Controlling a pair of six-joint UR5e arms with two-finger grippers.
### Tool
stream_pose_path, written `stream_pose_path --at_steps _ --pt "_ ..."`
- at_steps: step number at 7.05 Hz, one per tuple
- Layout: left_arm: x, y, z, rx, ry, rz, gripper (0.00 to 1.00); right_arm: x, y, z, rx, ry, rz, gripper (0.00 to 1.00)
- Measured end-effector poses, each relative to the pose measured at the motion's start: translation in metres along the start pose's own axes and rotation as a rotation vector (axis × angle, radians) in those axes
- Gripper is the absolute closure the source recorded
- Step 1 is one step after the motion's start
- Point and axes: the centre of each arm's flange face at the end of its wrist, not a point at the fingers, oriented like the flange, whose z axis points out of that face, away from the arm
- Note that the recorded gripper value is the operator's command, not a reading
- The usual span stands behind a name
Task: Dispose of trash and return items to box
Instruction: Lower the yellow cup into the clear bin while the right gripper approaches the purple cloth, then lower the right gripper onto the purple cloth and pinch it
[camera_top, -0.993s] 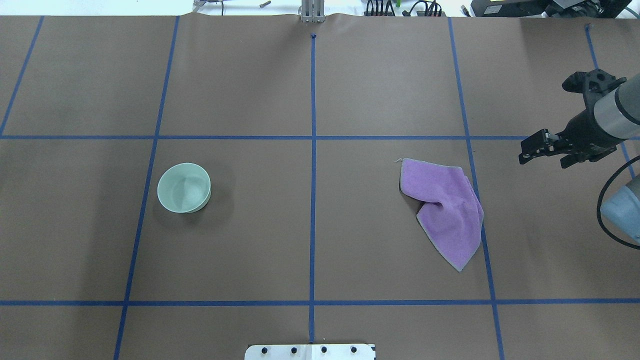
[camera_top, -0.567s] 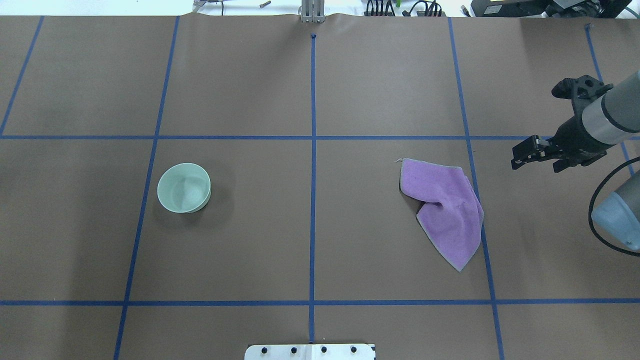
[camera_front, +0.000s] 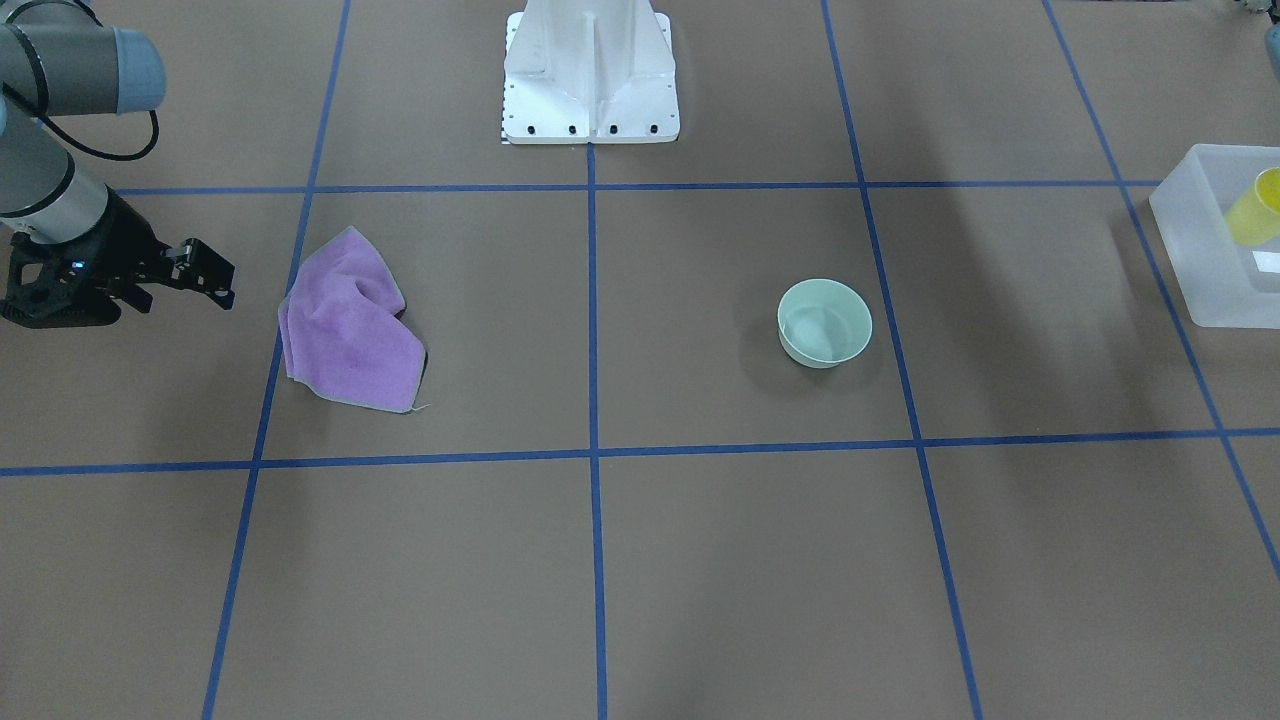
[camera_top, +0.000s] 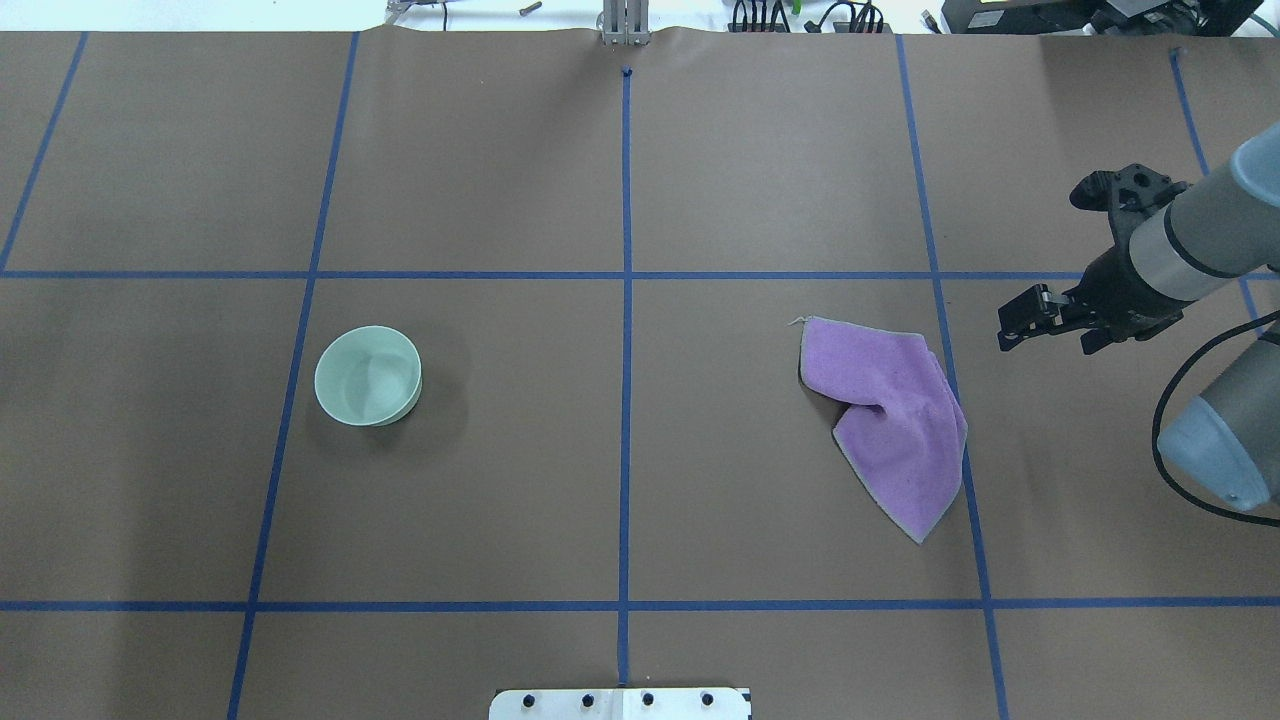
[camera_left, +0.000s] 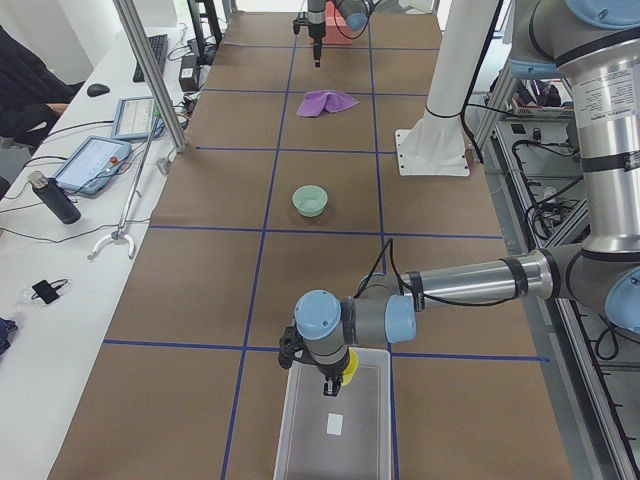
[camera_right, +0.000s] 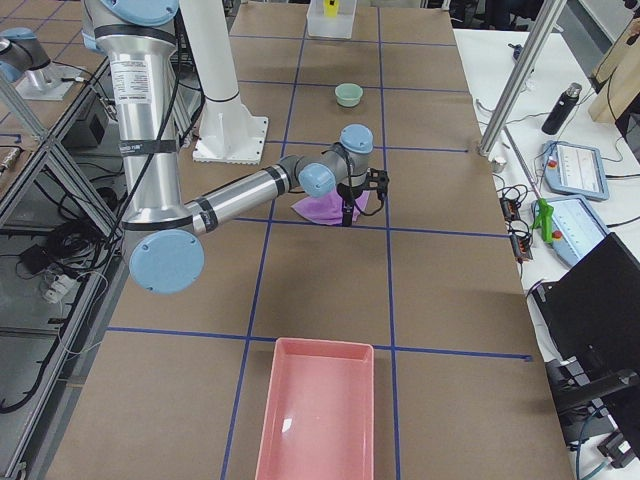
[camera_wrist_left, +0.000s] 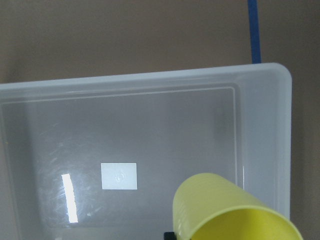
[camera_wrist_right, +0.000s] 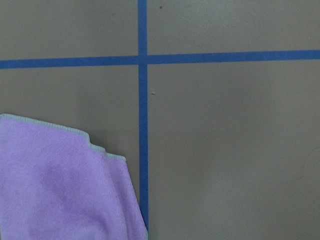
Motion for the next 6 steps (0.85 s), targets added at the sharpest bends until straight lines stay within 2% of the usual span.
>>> stream_pose_path --at_steps 5,6 --pt "0.007 -0.012 0.001 0.058 0.027 0.068 0.02 -0.082 0.021 0.028 -0.044 -0.036 -0.1 0.0" --pt "0.007 -0.014 -0.001 0.061 0.027 0.07 0.02 -0.097 0.03 0.041 -0.055 -0.028 -0.111 0.0"
